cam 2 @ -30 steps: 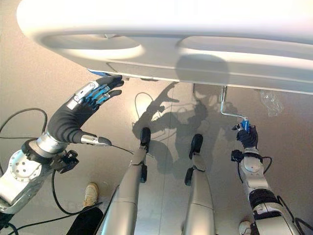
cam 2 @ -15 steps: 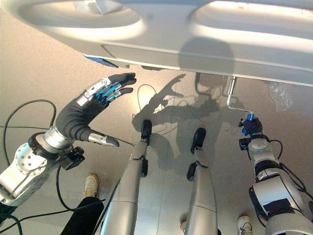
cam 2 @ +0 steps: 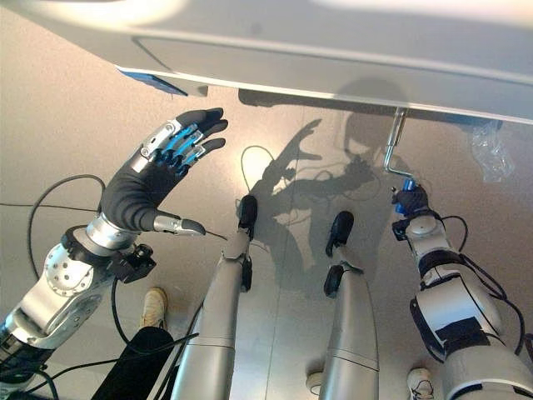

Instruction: Raise the hospital bed

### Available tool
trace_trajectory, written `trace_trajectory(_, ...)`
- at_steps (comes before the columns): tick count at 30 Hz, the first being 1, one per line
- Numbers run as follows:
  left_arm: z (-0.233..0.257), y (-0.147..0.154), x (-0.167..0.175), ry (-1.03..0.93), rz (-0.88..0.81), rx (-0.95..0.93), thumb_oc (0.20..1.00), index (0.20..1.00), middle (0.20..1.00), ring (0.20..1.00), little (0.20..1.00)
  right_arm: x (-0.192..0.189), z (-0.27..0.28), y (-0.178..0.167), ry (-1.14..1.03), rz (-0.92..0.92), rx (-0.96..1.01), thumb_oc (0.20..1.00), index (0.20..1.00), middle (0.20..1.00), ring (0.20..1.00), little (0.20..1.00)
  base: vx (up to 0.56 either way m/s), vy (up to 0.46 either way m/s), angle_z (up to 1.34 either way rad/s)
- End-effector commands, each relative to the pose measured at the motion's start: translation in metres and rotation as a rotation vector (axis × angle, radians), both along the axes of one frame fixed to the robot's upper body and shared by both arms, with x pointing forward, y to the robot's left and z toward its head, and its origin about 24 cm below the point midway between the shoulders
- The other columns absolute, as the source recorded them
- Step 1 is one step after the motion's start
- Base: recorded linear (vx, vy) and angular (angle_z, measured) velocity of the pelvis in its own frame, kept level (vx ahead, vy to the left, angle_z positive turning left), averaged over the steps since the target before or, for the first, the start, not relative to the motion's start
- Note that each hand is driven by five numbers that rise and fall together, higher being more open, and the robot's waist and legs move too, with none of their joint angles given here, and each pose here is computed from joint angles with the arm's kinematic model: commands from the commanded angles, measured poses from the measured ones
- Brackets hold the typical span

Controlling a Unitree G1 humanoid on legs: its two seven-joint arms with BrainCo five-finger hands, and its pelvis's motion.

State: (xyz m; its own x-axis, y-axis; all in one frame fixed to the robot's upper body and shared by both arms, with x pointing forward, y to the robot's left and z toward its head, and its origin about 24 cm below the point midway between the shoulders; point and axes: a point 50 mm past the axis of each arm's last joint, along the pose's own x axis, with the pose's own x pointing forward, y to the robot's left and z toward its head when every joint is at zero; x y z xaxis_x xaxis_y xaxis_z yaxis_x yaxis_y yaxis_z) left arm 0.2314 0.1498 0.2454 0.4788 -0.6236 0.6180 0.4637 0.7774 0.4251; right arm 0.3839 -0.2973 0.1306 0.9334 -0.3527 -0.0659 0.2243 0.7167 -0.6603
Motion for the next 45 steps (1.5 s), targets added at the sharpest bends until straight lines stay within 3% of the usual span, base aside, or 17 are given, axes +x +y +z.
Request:
trace_trajectory(1, 0.006, -0.005, -0.016, -0.06, -0.048, -0.097, 1.0, 1.0, 1.0, 1.0, 1.0, 0.007, -0.046, 0.07, 0.235, 0.279, -0.222, 0.2, 0.2, 0.2, 0.2, 0.2, 0.02, 0.023, 0.04)
trace_trajectory(2, 0.005, -0.003, -0.016, -0.056, -0.036, -0.112, 1.0, 1.0, 1.0, 1.0, 1.0, 0.011, -0.047, 0.095, 0.23, 0.359, -0.259, 0.2, 0.2, 0.2, 0.2, 0.2, 0.02, 0.023, 0.05)
trace_trajectory(6, 0.004, -0.003, -0.017, -0.05, -0.031, -0.135, 1.0, 1.0, 1.0, 1.0, 1.0, 0.015, -0.046, 0.129, 0.218, 0.464, -0.325, 0.2, 0.2, 0.2, 0.2, 0.2, 0.04, 0.031, 0.02)
trace_trajectory(7, 0.005, -0.003, -0.017, -0.051, -0.031, -0.147, 1.0, 1.0, 1.0, 1.0, 1.0, 0.017, -0.042, 0.154, 0.196, 0.543, -0.385, 0.2, 0.2, 0.2, 0.2, 0.2, 0.0, 0.0, 0.0)
trace_trajectory(9, 0.005, -0.003, -0.017, -0.05, -0.032, -0.149, 1.0, 1.0, 1.0, 1.0, 1.0, 0.017, -0.04, 0.165, 0.184, 0.584, -0.422, 0.2, 0.2, 0.2, 0.2, 0.2, 0.01, 0.007, -0.02)
trace_trajectory(13, 0.008, -0.003, -0.02, -0.06, -0.051, -0.16, 1.0, 1.0, 1.0, 1.0, 1.0, 0.01, -0.037, 0.221, 0.116, 0.802, -0.537, 0.2, 0.2, 0.2, 0.2, 0.2, 0.01, 0.02, -0.04)
trace_trajectory(17, 0.008, -0.004, -0.021, -0.061, -0.067, -0.165, 1.0, 1.0, 1.0, 1.0, 1.0, -0.001, -0.027, 0.259, 0.015, 0.94, -0.484, 0.2, 0.2, 0.2, 0.2, 0.2, 0.0, 0.02, -0.01)
trace_trajectory(21, 0.012, -0.004, -0.022, -0.093, -0.068, -0.162, 1.0, 1.0, 1.0, 1.0, 1.0, -0.025, 0.02, 0.296, -0.28, 1.121, -0.283, 0.2, 0.2, 0.2, 0.2, 0.2, -0.04, 0.06, -0.04)
trace_trajectory(24, 0.007, -0.003, -0.02, -0.079, -0.052, -0.15, 1.0, 1.0, 1.0, 1.0, 1.0, -0.04, 0.036, 0.293, -0.383, 1.179, -0.174, 0.2, 0.2, 0.2, 0.2, 0.2, -0.01, 0.032, -0.08)
trace_trajectory(26, 0.01, -0.001, -0.021, -0.121, -0.025, -0.115, 1.0, 1.0, 1.0, 1.0, 1.0, -0.062, 0.071, 0.276, -0.583, 1.248, -0.102, 0.2, 0.2, 0.2, 0.2, 0.2, -0.05, 0.036, 0.01)
trace_trajectory(28, 0.01, -0.001, -0.021, -0.121, -0.025, -0.115, 1.0, 1.0, 1.0, 1.0, 1.0, -0.062, 0.071, 0.276, -0.583, 1.248, -0.102, 0.2, 0.2, 0.2, 0.2, 0.2, -0.01, 0.018, -0.01)
trace_trajectory(29, 0.008, 0.001, -0.025, -0.129, -0.007, -0.088, 1.0, 1.0, 1.0, 1.0, 1.0, -0.081, 0.092, 0.246, -0.752, 1.209, 0.021, 0.2, 0.2, 0.2, 0.2, 0.2, -0.03, 0.05, -0.01)
trace_trajectory(33, 0.004, 0.005, -0.028, -0.113, 0.0, -0.054, 1.0, 1.0, 1.0, 1.0, 1.0, -0.1, 0.096, 0.217, -0.843, 1.163, 0.079, 0.2, 0.2, 0.2, 0.2, 0.2, -0.02, 0.02, -0.01)
trace_trajectory(34, 0.001, 0.008, -0.028, -0.103, 0.011, -0.025, 1.0, 1.0, 1.0, 1.0, 1.0, -0.115, 0.102, 0.193, -0.904, 1.128, 0.134, 0.2, 0.2, 0.2, 0.2, 0.2, -0.04, 0.024, -0.03)
trace_trajectory(41, -0.001, 0.008, -0.028, -0.094, 0.01, -0.025, 1.0, 1.0, 1.0, 1.0, 1.0, -0.118, 0.102, 0.185, -0.921, 1.109, 0.156, 0.2, 0.2, 0.2, 0.2, 0.2, -0.01, -0.001, -0.01)
trace_trajectory(42, -0.004, 0.018, -0.029, -0.085, 0.056, -0.006, 1.0, 1.0, 1.0, 1.0, 1.0, -0.137, 0.107, 0.133, -1.07, 0.914, 0.358, 0.2, 0.2, 0.2, 0.2, 0.2, -0.05, -0.018, 0.04)
trace_trajectory(45, -0.005, 0.02, -0.029, -0.08, 0.06, -0.011, 1.0, 1.0, 1.0, 1.0, 1.0, -0.139, 0.106, 0.125, -1.089, 0.874, 0.373, 0.2, 0.2, 0.2, 0.2, 0.2, -0.02, -0.009, -0.14)
